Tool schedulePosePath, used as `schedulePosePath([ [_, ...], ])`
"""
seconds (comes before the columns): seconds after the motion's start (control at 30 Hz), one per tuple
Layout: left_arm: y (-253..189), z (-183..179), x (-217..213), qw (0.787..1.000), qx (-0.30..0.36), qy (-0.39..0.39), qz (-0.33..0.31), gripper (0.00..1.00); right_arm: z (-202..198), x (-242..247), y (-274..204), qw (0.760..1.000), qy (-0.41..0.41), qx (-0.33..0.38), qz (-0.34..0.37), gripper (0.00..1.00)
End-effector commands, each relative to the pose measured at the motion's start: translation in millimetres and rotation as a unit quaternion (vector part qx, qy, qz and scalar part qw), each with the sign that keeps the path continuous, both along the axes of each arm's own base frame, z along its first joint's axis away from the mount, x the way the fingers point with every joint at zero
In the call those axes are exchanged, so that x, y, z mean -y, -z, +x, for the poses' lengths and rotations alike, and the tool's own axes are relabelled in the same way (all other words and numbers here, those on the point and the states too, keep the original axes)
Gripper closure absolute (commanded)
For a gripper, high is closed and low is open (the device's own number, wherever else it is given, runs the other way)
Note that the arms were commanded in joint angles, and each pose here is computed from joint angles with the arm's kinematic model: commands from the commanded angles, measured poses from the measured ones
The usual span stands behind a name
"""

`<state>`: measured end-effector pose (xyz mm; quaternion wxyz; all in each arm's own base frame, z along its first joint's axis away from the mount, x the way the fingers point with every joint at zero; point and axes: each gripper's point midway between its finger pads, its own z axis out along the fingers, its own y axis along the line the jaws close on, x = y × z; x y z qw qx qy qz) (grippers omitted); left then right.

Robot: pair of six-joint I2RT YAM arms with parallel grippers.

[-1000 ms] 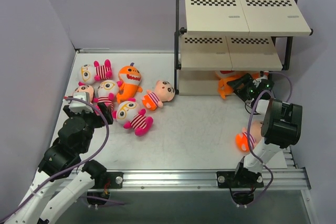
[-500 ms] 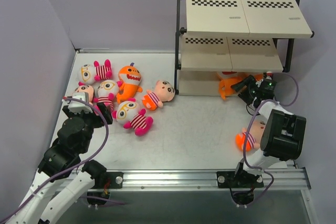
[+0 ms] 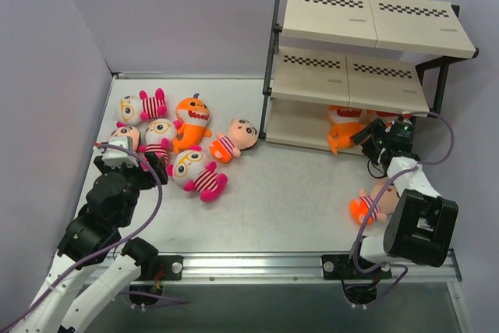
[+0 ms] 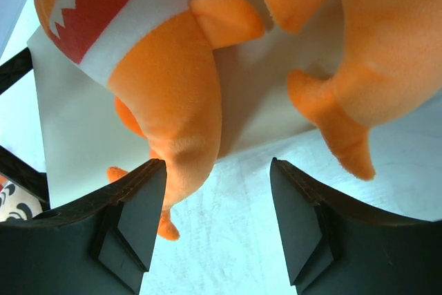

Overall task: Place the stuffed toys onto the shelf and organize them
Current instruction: Place the stuffed toy onto shelf

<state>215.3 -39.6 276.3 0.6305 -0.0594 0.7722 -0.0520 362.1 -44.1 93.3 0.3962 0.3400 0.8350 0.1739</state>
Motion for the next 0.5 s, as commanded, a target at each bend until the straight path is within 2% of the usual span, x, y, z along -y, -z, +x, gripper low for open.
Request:
schedulePosePath([
  [0.0,-2.7,3.3,3.0,1.0,0.004,0.003,-0.006,0.03,31.4,17.0,-45.9,0.994,-0.005,0.085,-0.063,0.39],
  [0.47,-2.8,3.2,1.6,1.0,0.004,0.0,-0.007,0.03,55.9,4.7,-20.2,0.991,-0.066,0.084,-0.085,0.43],
])
